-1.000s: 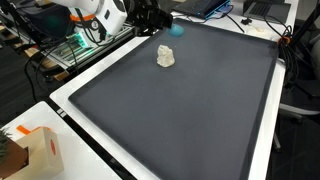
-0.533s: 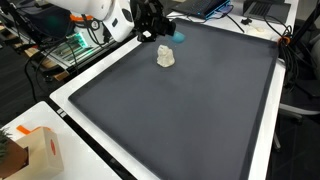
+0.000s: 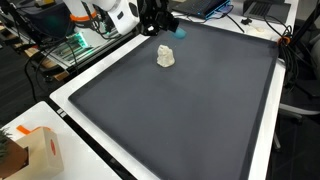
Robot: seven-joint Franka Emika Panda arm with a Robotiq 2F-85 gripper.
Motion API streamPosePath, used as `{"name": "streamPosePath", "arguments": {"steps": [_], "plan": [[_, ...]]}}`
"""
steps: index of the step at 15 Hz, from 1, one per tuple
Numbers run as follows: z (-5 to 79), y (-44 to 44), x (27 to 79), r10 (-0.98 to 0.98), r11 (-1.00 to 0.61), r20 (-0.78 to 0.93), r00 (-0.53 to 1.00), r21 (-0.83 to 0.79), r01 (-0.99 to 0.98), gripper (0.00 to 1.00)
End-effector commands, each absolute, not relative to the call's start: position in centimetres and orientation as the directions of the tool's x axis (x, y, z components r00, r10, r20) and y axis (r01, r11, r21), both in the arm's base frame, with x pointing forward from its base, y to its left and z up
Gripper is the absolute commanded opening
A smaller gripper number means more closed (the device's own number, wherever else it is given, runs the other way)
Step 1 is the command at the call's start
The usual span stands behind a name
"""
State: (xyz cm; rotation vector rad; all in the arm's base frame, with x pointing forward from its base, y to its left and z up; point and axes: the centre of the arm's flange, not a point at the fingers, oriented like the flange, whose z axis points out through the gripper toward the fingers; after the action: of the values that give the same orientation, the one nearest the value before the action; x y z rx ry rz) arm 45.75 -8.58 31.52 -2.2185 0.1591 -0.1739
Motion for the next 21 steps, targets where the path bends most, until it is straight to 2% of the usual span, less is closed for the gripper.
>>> {"name": "streamPosePath", "arguments": {"steps": [1, 11, 16, 21], "plan": [[34.7, -7.6, 45.3, -0.185, -0.649, 0.015, 0.983, -0.753, -0.11, 0.25], [41.5, -4.4, 45.5, -0.017, -0.771, -0.216, 0.976, -0.619, -0.151, 0.25], [42.8, -2.9, 46.6, -0.036, -0.901, -0.277, 0.96, -0.407, -0.151, 0.25], [42.8, -1.5, 48.0, -0.079, -0.986, -0.245, 0.966, -0.126, -0.113, 0.25]]}}
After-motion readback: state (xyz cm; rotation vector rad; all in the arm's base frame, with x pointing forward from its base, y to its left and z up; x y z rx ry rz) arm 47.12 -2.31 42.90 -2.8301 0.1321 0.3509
